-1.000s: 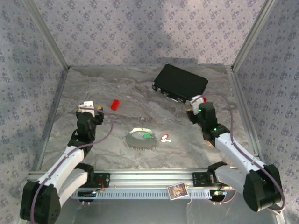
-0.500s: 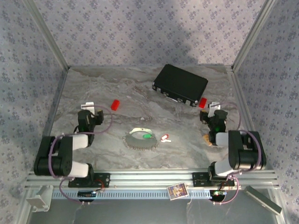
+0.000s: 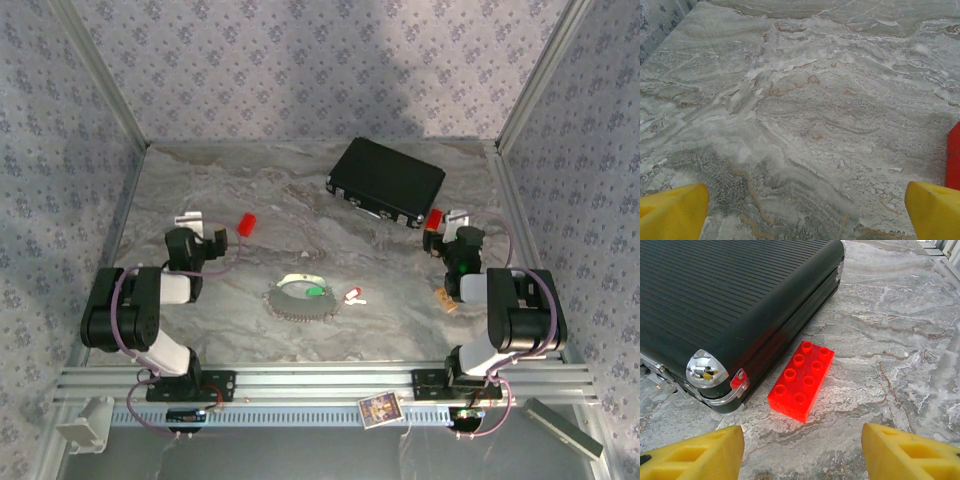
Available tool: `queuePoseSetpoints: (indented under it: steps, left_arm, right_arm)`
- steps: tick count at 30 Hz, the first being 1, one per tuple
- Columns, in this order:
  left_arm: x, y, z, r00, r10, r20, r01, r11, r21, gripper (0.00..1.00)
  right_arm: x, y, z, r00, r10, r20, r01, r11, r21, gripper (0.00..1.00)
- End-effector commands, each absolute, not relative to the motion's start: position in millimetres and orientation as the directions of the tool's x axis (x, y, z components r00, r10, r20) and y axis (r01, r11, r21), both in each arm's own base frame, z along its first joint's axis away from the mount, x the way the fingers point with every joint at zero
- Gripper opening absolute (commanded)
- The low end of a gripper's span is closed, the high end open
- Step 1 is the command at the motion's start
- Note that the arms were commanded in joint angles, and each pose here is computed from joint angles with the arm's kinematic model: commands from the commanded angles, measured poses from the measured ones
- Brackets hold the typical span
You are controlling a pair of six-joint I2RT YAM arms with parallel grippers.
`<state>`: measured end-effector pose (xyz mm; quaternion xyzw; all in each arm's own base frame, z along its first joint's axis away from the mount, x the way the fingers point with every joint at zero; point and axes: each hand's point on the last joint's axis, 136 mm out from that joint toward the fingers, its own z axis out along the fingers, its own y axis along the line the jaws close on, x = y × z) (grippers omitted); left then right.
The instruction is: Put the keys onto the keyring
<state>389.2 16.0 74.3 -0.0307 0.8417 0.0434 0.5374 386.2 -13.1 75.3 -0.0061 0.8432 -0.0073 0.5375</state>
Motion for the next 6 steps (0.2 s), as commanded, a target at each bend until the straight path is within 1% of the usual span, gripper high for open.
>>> queuePoseSetpoints:
  steps: [1,3,4,5,6]
  left_arm:
    - [399.0,14.7,87.5,-0.389,-0.026,-0.921,-0.084,0.996,0.007,1.0]
    - [399.0,15.7,87.4,-0.389,-0.03,-0.921,-0.086,0.996,0.004,1.0]
    - [398.8,15.2,87.7,-0.388,-0.029,-0.921,-0.084,0.996,0.004,1.0]
    - [398.7,15.4,87.9,-0.386,-0.03,-0.922,-0.085,0.996,0.003,1.0]
    - [398.2,15.4,87.6,-0.386,-0.03,-0.922,-0.085,0.996,0.004,1.0]
  right_arm:
    - [391.8,-14.5,82.9,-0.402,-0.01,-0.915,0.01,1.0,-0.016,0.68]
    - [391.8,-13.8,83.3,-0.402,-0.01,-0.916,0.008,1.0,-0.015,0.73]
    - [391.9,-14.3,83.5,-0.401,-0.011,-0.916,0.01,1.0,-0.016,0.95]
    - [391.6,-14.2,83.2,-0.401,-0.013,-0.916,0.011,1.0,-0.019,0.99]
    - [390.9,-13.1,82.7,-0.402,-0.024,-0.915,0.016,0.999,-0.034,0.99]
